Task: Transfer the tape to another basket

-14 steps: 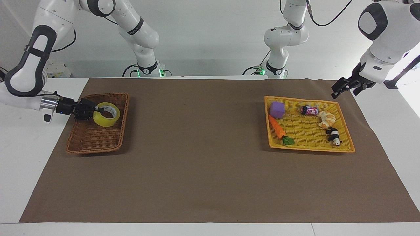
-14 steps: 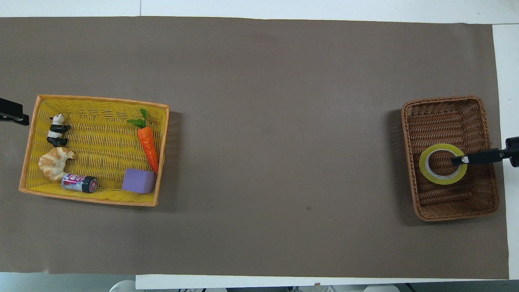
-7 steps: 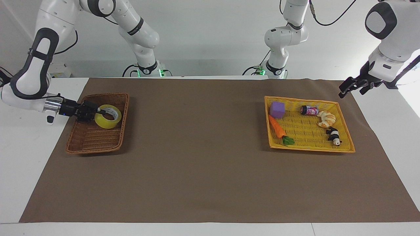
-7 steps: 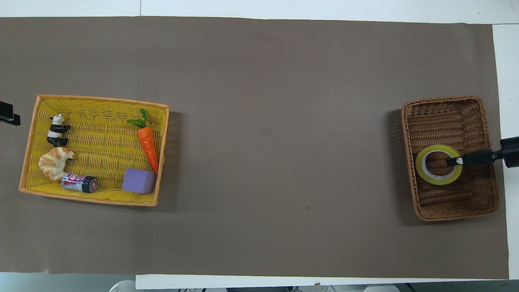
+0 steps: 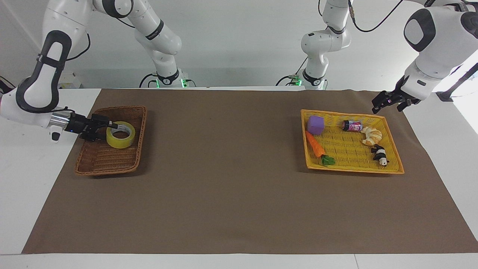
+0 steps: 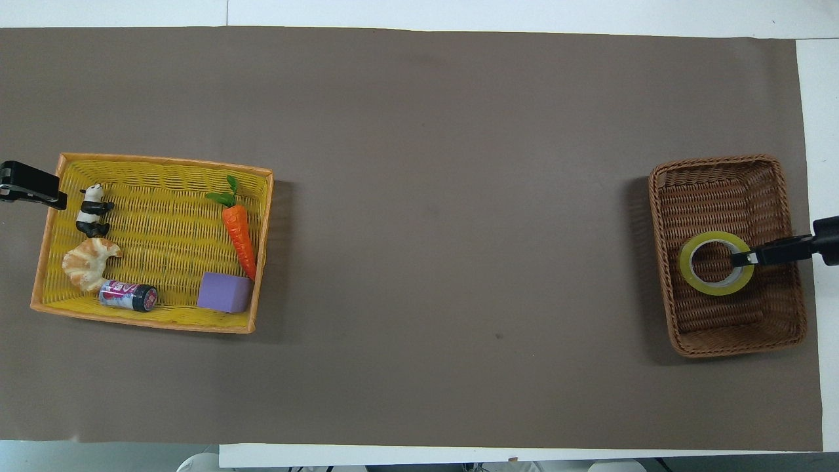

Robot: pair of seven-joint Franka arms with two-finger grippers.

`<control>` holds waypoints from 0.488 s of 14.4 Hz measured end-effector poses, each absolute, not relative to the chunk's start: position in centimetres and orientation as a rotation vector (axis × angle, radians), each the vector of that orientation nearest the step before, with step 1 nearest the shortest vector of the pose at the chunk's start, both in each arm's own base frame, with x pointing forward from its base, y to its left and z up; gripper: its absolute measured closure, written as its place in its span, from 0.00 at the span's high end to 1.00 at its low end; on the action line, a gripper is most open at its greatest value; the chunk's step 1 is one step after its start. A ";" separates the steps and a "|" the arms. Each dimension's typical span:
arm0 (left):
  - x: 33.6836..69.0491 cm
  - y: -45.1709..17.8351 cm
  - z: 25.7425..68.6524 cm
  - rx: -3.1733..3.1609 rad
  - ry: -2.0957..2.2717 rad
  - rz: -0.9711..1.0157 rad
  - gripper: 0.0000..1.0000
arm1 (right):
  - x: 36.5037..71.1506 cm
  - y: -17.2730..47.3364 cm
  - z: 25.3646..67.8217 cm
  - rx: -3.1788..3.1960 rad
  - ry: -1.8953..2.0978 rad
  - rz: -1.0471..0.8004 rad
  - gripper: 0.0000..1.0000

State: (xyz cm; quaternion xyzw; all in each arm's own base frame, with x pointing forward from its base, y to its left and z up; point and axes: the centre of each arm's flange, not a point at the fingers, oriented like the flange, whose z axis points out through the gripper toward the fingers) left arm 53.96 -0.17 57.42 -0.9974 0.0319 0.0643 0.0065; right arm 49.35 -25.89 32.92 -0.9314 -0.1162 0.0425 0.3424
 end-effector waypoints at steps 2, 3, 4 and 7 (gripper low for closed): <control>53.9 -0.2 57.7 -3.121 0.127 0.208 1.00 | 50.4 -24.5 36.8 -2.520 -0.390 0.113 1.00; 53.9 -0.3 57.8 -3.120 0.139 0.208 1.00 | 50.7 -23.6 39.0 -2.567 -0.402 0.119 1.00; 53.9 -0.6 57.8 -3.120 0.153 0.208 1.00 | 50.9 -22.7 41.1 -2.618 -0.409 0.124 1.00; 53.9 -2.0 57.8 -3.117 0.194 0.194 1.00 | 52.0 -19.3 46.6 -2.771 -0.449 0.129 1.00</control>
